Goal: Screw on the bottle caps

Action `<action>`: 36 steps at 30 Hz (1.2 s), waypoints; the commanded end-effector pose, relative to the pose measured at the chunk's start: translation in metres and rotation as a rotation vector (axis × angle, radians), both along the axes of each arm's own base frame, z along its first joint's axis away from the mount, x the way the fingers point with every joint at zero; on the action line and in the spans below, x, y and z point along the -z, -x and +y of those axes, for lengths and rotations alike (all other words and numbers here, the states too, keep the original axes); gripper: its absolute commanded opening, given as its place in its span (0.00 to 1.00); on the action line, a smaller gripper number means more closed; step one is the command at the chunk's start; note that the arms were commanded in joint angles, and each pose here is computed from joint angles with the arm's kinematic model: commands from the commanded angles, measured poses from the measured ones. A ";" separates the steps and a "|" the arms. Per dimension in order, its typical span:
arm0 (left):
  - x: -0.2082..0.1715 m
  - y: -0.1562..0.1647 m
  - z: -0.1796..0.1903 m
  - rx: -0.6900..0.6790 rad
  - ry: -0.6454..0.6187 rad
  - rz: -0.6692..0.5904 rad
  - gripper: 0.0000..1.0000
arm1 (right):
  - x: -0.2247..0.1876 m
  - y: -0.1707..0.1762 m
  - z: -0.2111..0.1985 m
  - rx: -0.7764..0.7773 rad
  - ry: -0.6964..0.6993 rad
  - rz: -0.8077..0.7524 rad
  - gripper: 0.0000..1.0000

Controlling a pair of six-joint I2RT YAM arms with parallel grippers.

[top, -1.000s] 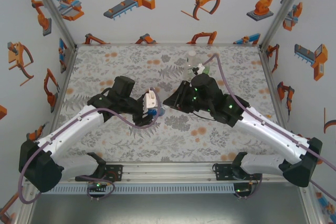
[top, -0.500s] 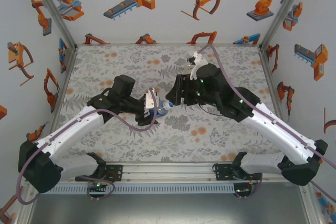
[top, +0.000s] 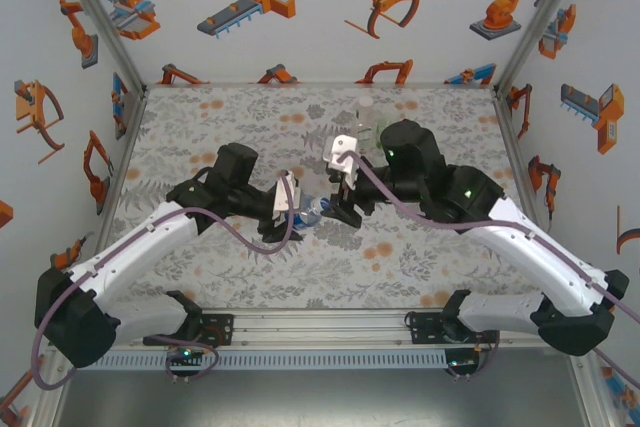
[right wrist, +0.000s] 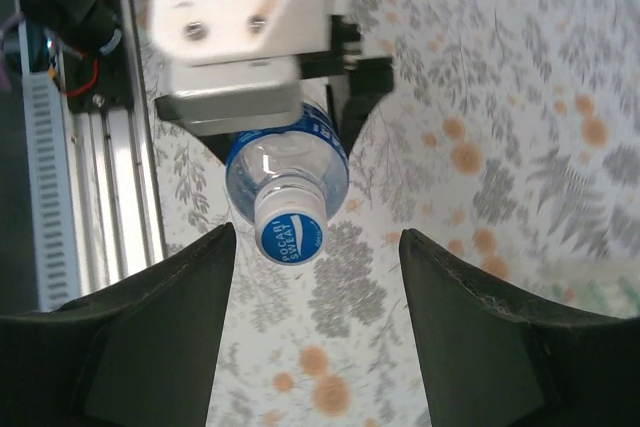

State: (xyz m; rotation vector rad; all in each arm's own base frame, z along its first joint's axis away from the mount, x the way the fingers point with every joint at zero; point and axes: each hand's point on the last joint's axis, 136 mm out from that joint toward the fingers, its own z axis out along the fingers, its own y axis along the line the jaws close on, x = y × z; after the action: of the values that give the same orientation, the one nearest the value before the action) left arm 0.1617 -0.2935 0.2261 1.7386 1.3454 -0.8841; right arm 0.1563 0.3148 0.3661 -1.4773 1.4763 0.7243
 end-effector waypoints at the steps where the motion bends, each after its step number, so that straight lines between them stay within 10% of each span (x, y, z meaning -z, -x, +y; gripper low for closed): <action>1: -0.012 0.011 -0.003 0.074 0.036 0.004 0.00 | -0.006 0.027 -0.001 -0.214 -0.033 -0.177 0.61; 27: -0.014 0.016 -0.003 0.098 0.037 0.013 0.00 | 0.021 0.022 0.010 -0.223 -0.005 -0.121 0.28; 36: -0.014 0.014 -0.003 0.088 0.036 0.001 0.00 | 0.037 -0.014 0.010 0.154 -0.090 0.238 0.08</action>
State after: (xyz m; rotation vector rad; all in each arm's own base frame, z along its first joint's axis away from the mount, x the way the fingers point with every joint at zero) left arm 0.1512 -0.2872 0.2160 1.7806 1.3935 -0.9294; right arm 0.1474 0.3232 0.3408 -1.4837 1.4460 0.8223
